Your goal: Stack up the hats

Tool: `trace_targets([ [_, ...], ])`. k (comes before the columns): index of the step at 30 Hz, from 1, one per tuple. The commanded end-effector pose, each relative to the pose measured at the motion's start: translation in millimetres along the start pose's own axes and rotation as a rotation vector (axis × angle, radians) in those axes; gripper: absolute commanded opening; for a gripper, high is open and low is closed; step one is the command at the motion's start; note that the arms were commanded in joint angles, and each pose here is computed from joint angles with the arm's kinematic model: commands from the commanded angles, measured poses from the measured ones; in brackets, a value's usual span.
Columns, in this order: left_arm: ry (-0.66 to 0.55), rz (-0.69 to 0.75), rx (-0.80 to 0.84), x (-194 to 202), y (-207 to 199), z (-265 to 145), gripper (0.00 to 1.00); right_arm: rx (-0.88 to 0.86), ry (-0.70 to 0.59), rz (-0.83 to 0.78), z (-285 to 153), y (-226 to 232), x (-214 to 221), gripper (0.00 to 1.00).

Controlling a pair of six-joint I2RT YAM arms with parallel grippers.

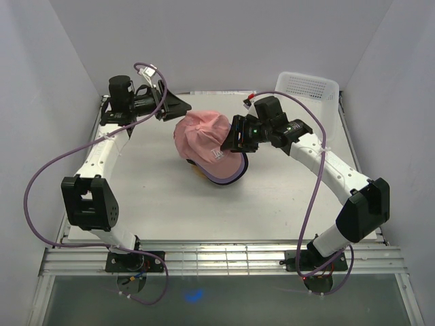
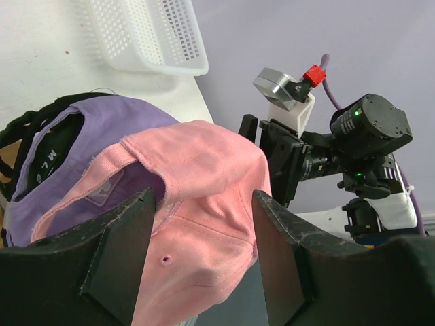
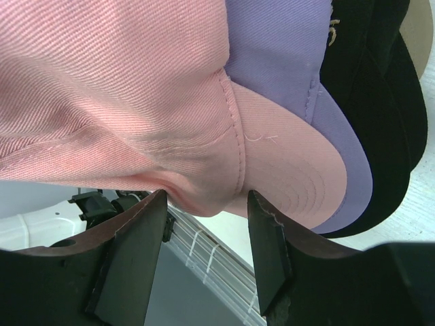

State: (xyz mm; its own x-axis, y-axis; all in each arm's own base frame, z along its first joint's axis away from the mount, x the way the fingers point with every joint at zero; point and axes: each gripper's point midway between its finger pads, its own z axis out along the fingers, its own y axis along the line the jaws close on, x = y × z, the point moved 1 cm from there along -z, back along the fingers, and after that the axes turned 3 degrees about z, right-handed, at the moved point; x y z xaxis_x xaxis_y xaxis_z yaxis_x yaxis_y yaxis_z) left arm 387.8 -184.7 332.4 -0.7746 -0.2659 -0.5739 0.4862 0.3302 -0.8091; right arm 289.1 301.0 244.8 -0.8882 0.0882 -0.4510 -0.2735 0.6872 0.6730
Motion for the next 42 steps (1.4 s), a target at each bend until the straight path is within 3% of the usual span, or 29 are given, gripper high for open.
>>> trace_targets([
  [1, -0.005, 0.040, -0.034, -2, 3, 0, 0.69, -0.039, -0.056, -0.049, 1, 14, -17, 0.56],
  [12, 0.034, 0.022, 0.018, 6, -11, -4, 0.61, -0.035, -0.050, -0.048, 3, 11, -15, 0.56],
  [16, 0.038, 0.002, 0.051, 3, -13, -1, 0.43, -0.030, -0.050, -0.047, 4, 9, -15, 0.56],
  [22, 0.054, -0.040, 0.070, 5, -1, 4, 0.24, -0.023, -0.049, -0.044, 4, 8, -14, 0.56],
  [26, 0.058, -0.062, 0.066, 7, 7, 7, 0.00, -0.020, -0.050, -0.044, 4, 7, -14, 0.57],
  [42, 0.016, -0.137, -0.112, -1, 82, 31, 0.00, 0.096, -0.009, -0.044, 20, -33, 6, 0.54],
])
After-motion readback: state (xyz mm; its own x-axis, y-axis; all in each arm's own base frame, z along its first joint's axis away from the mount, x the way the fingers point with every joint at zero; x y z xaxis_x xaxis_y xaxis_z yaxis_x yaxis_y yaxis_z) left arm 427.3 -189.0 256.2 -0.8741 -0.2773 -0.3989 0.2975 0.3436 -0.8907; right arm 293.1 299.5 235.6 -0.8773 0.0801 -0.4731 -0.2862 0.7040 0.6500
